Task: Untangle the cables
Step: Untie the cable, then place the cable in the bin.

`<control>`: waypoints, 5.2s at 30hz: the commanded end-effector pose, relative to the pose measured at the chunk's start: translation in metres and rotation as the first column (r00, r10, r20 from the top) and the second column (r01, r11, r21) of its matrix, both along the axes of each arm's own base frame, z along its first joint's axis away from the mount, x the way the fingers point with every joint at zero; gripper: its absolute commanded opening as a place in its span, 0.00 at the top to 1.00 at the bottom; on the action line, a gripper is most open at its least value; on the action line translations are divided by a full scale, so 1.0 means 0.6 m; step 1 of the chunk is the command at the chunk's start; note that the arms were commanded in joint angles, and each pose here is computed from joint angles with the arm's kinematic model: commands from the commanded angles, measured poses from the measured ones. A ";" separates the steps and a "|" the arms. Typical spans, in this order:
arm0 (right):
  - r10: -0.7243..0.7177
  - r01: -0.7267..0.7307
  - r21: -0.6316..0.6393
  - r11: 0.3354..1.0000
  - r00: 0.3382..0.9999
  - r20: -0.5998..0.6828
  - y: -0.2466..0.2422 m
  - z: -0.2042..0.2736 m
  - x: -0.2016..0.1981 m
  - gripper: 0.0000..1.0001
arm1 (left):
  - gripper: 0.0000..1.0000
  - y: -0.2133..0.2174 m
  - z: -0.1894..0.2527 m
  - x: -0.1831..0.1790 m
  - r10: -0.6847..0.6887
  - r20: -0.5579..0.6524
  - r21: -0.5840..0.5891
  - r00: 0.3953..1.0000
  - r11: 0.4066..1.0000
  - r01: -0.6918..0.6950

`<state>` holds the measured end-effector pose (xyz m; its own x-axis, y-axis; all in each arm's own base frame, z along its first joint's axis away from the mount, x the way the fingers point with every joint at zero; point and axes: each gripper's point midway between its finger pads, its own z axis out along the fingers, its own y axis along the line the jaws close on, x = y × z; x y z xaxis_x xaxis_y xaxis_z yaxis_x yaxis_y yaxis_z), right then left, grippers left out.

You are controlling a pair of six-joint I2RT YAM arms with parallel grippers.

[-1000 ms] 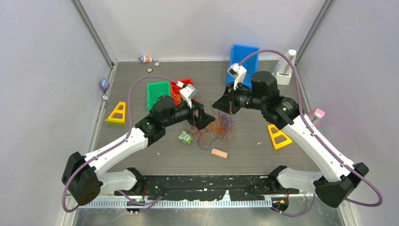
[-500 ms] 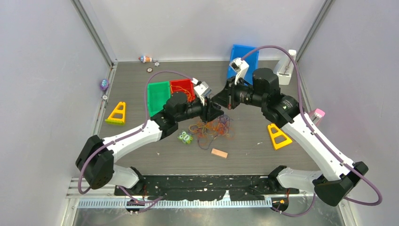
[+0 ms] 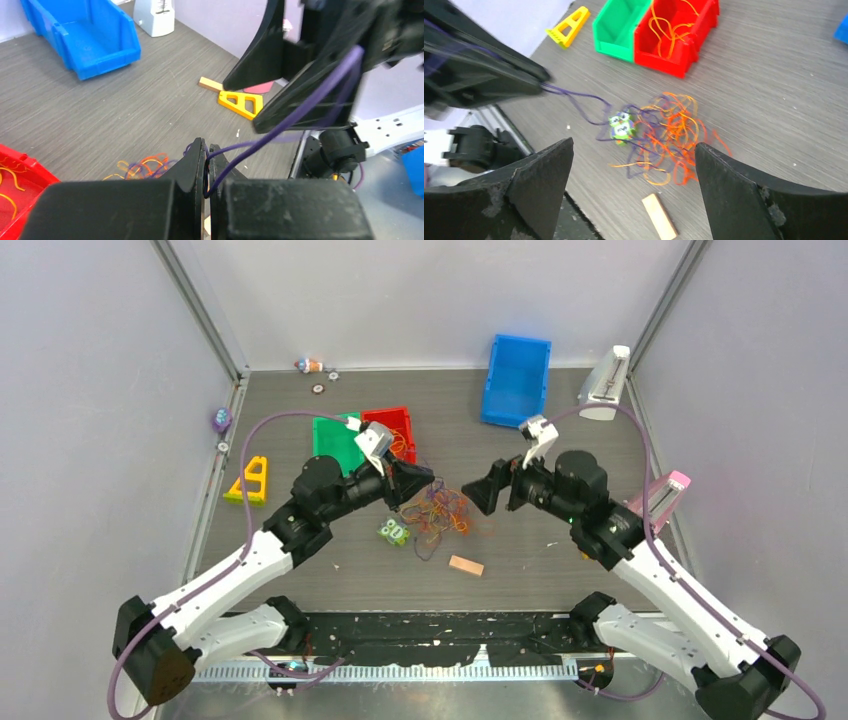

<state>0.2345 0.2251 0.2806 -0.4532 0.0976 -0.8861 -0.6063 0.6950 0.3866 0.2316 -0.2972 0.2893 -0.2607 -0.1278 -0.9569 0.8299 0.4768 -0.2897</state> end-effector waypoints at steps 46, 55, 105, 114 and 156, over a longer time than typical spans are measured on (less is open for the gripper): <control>-0.438 0.406 -0.201 0.892 0.885 -0.158 -0.106 -0.310 0.134 0.07 | 1.00 0.300 0.247 0.069 0.499 -0.107 -0.226 0.860 0.830 -0.510; 0.045 -0.046 -0.145 0.988 0.999 -0.012 0.060 -0.230 0.082 0.05 | 1.00 0.294 0.267 0.064 0.479 -0.084 -0.226 0.874 0.845 -0.485; -0.268 0.232 -0.200 0.952 0.946 -0.182 -0.043 -0.295 0.154 0.01 | 1.00 0.324 0.237 0.053 0.568 -0.070 -0.167 0.820 0.804 -0.571; -0.069 0.063 -0.107 0.992 0.996 -0.053 0.017 -0.217 0.136 0.00 | 1.00 0.318 0.241 0.071 0.556 -0.085 -0.160 0.827 0.812 -0.562; 0.036 -0.032 -0.025 0.999 0.984 0.175 0.054 -0.078 0.123 0.02 | 1.00 0.366 0.284 0.335 0.685 -0.077 -0.129 0.725 0.714 -0.688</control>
